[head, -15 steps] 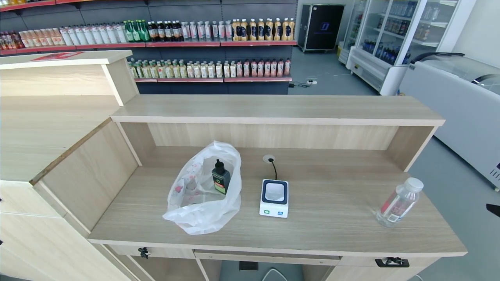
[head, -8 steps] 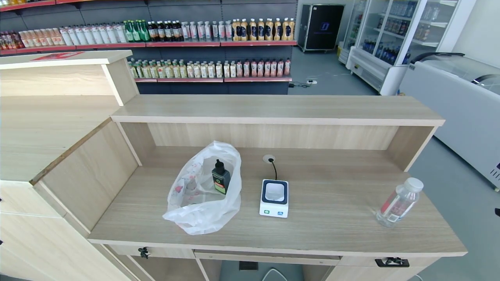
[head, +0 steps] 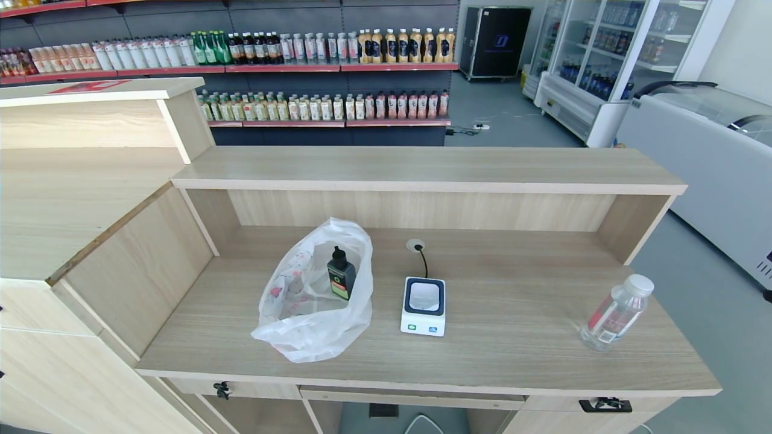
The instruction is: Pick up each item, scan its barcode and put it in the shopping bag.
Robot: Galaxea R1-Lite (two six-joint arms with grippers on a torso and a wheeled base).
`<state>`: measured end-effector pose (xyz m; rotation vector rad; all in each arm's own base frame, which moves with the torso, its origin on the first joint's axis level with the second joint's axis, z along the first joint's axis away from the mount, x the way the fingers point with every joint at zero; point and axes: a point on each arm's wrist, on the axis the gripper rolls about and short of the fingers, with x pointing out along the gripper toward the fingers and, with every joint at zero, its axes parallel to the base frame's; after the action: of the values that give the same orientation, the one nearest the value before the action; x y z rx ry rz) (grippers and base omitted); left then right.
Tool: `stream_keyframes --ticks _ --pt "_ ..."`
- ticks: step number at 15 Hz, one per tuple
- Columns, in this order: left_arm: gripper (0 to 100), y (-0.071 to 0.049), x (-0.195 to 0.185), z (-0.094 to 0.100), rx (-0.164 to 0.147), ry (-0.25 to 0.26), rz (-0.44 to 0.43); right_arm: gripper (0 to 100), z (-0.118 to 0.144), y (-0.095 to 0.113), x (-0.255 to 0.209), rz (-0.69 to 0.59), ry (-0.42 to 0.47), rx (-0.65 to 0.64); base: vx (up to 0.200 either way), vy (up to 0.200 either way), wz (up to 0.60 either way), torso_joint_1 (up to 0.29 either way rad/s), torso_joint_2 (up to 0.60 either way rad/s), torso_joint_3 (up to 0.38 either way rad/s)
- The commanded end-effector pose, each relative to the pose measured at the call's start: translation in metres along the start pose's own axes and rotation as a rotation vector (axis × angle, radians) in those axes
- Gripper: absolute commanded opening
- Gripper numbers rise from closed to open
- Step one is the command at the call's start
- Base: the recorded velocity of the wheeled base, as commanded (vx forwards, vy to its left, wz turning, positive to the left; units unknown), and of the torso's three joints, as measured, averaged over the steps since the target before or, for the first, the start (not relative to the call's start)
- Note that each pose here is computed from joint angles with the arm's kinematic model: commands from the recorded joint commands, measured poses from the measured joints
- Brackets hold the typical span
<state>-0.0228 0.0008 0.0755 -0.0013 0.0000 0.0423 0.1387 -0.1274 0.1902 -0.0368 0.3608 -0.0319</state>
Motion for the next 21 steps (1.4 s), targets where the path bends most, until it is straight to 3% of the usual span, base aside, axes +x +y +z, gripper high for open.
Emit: stream_keyframes --ticks 1,6,11,15,17,21 --pt "100 0.0 0.0 0.0 0.0 0.0 0.001 100 0.006 0.003 -0.004 -0.001 -0.02 -0.021 0.0 0.0 0.0 0.0 0.0 0.0" --pt "100 0.0 0.0 0.0 0.001 0.0 -0.001 100 0.009 0.008 0.001 0.03 -0.025 -0.041 0.0 0.0 0.0 0.0 0.0 0.0" --pt "100 0.0 0.0 0.0 -0.005 0.0 0.001 100 0.003 0.007 0.005 0.037 -0.002 -0.023 -0.2 0.0 0.0 0.003 0.01 0.001" --pt "100 0.0 0.0 0.0 -0.005 0.0 0.001 100 -0.006 -0.012 0.028 0.008 0.01 -0.023 -0.2 0.0 0.0 -0.006 0.0 0.004" --pt "100 0.0 0.0 0.0 -0.005 0.0 0.001 100 -0.008 -0.024 0.035 -0.035 -0.024 -0.038 0.0 0.0 0.0 0.0 0.0 0.0" --pt "100 0.0 0.0 0.0 -0.005 0.0 0.001 100 -0.007 -0.027 0.038 -0.033 -0.034 -0.022 0.0 0.0 0.0 0.0 0.0 0.0"
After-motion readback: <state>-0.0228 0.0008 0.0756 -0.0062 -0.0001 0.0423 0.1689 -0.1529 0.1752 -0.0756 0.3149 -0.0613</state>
